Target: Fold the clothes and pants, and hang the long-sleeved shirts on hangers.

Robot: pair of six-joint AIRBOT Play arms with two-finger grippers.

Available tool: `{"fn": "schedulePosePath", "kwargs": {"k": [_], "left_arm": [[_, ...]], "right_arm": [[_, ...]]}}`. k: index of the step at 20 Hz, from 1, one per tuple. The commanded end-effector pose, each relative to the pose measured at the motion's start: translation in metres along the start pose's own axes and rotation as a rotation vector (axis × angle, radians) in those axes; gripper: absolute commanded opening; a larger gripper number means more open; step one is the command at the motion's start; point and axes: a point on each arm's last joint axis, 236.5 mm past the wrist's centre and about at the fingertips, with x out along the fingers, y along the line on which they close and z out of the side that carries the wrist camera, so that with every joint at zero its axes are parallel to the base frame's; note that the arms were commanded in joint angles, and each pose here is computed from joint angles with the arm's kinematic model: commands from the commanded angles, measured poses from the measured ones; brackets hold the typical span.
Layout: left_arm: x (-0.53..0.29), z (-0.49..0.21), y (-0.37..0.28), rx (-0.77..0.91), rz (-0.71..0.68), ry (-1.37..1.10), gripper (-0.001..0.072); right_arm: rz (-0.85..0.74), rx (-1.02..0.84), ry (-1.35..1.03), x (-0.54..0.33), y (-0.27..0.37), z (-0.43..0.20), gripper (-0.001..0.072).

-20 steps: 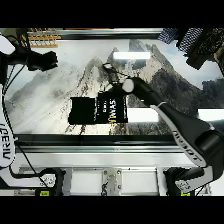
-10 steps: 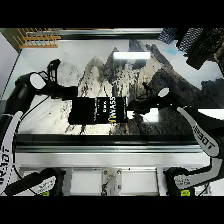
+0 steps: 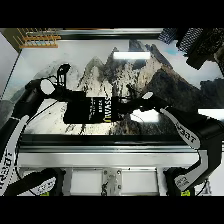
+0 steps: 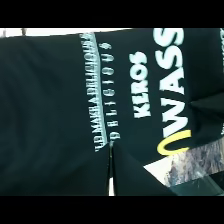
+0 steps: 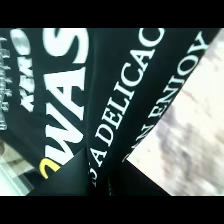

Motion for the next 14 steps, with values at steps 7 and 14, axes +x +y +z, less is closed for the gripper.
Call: {"fn": "schedulePosePath", "kwargs": {"k": [7,14], "left_arm": [[0.001,-0.005,-0.003,-0.013,-0.003,0.016,0.0005],[0.001,-0.005,-0.003,-0.037,-0.004,0.016,0.0005]], "right_arm": [[-0.534,0.094,-0.405,-0.287,-0.136,0.078,0.0015],[-0.794,0.575,-0.786,-0.515,-0.255,-0.035,0.0014]]}}
